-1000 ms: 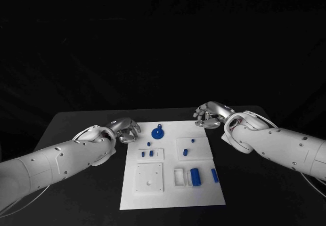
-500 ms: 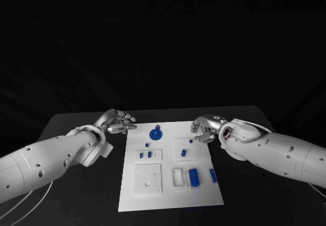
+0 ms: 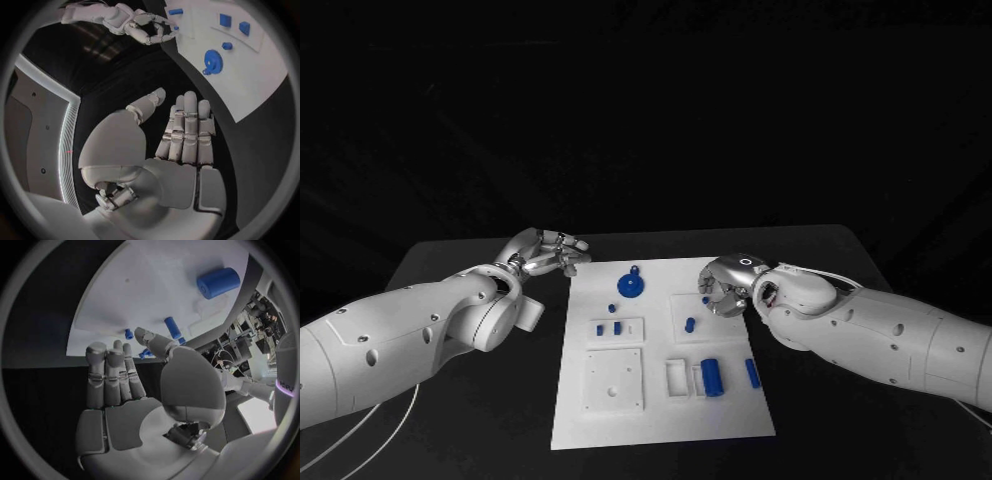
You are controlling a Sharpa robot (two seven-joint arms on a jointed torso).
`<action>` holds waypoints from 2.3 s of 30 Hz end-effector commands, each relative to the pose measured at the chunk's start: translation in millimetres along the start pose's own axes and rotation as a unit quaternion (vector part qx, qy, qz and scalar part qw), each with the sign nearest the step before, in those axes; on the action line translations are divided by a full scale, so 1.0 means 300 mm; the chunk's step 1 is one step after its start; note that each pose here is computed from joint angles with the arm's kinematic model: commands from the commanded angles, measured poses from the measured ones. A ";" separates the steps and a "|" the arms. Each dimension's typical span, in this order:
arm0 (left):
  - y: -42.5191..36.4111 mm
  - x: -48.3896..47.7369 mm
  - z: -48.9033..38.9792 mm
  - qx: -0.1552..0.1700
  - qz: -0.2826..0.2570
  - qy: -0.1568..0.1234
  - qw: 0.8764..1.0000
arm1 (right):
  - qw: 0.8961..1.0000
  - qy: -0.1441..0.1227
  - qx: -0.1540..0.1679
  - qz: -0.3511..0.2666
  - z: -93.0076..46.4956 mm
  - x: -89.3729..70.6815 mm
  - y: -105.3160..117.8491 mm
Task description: Assemble the parts on the task board
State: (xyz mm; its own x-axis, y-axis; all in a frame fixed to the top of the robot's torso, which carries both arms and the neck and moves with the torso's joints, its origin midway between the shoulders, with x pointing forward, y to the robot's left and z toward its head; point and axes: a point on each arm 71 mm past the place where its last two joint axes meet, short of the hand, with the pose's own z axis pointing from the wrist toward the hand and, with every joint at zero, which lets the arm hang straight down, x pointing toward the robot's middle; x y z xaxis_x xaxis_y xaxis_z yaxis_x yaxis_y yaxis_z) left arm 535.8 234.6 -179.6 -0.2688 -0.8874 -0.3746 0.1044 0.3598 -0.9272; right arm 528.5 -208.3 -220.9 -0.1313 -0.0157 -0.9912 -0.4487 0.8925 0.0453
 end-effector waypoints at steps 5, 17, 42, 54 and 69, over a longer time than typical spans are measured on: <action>-0.007 0.005 0.000 0.004 -0.030 0.007 1.000 | 1.000 0.006 0.000 -0.029 0.009 0.013 0.016; -0.008 0.009 0.000 0.004 -0.032 0.012 0.999 | 0.999 0.002 0.007 -0.051 0.014 0.026 0.021; -0.005 0.008 0.002 0.000 -0.035 0.013 0.999 | 0.997 -0.017 0.016 -0.071 0.020 0.038 0.041; -0.003 0.004 0.004 -0.001 -0.034 0.009 0.999 | 0.997 -0.037 0.015 -0.067 0.015 0.033 0.053; 0.001 -0.003 0.006 -0.002 -0.034 0.006 0.999 | 0.996 -0.060 0.014 -0.059 0.005 0.022 0.048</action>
State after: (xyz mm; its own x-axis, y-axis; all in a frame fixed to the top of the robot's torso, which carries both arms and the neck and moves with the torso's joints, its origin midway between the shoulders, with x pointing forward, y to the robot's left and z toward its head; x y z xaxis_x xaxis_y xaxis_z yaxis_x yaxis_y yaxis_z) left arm 537.7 237.3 -180.9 -0.2765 -0.9059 -0.3207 0.0738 0.3127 -0.9470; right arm 522.9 -195.2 -230.5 -0.0030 -0.0829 -0.9966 -0.4262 0.9016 -0.0737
